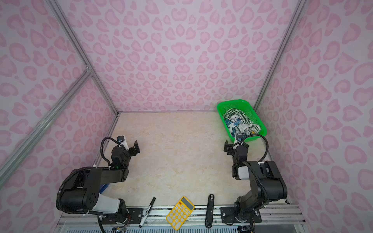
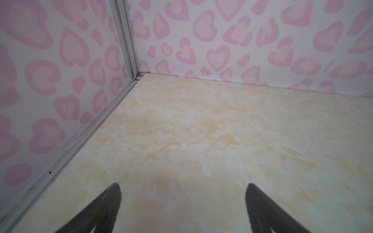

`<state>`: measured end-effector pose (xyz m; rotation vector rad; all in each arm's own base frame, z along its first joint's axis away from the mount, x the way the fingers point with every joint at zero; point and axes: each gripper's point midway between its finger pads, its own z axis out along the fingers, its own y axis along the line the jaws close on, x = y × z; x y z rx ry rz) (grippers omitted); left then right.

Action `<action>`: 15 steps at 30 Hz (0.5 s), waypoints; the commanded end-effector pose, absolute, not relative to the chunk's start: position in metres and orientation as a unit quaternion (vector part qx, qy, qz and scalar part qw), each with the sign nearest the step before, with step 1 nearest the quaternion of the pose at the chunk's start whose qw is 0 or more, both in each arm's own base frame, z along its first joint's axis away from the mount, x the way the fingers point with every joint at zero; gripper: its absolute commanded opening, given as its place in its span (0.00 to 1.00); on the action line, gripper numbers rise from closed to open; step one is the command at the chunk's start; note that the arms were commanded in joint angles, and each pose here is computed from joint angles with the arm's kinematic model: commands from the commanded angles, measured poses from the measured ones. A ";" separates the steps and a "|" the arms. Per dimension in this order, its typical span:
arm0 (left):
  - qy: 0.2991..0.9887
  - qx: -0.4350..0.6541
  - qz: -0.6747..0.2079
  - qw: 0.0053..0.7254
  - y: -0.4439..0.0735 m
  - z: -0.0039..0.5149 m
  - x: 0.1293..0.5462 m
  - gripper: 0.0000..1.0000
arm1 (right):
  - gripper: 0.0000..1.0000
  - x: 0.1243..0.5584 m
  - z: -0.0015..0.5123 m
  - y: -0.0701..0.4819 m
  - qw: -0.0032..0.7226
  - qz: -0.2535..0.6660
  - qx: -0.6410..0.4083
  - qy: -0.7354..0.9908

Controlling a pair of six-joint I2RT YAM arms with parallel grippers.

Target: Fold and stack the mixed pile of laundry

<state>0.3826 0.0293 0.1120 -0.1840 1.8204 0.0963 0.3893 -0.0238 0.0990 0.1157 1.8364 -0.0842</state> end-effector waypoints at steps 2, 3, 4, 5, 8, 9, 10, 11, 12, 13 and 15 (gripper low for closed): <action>0.780 -0.076 0.043 0.620 0.029 0.119 0.385 0.98 | 1.00 0.391 0.101 -0.023 0.607 -0.037 0.045 0.792; 0.780 -0.076 0.043 0.619 0.029 0.119 0.385 0.98 | 1.00 0.392 0.102 -0.023 0.609 -0.037 0.045 0.791; 0.780 -0.076 0.043 0.619 0.029 0.119 0.385 0.98 | 1.00 0.392 0.101 -0.023 0.607 -0.037 0.045 0.793; 0.780 -0.075 0.043 0.620 0.029 0.119 0.385 0.98 | 1.00 0.392 0.101 -0.023 0.607 -0.037 0.045 0.792; 0.781 -0.076 0.042 0.619 0.029 0.119 0.386 0.98 | 1.00 0.392 0.101 -0.023 0.607 -0.036 0.045 0.792; 0.781 -0.076 0.042 0.619 0.029 0.119 0.386 0.97 | 1.00 0.392 0.101 -0.023 0.608 -0.036 0.045 0.792; 0.781 -0.076 0.043 0.619 0.030 0.119 0.386 0.97 | 1.00 0.392 0.101 -0.023 0.608 -0.036 0.045 0.792; 0.781 -0.076 0.042 0.618 0.030 0.119 0.386 0.98 | 1.00 0.392 0.101 -0.023 0.607 -0.036 0.045 0.792; 0.781 -0.076 0.042 0.619 0.029 0.119 0.386 0.98 | 1.00 0.392 0.101 -0.023 0.607 -0.036 0.045 0.792; 0.781 -0.076 0.042 0.618 0.029 0.118 0.386 0.98 | 1.00 0.392 0.101 -0.023 0.607 -0.036 0.045 0.792; 0.781 -0.076 0.042 0.619 0.029 0.119 0.386 0.98 | 1.00 0.392 0.101 -0.023 0.608 -0.036 0.046 0.792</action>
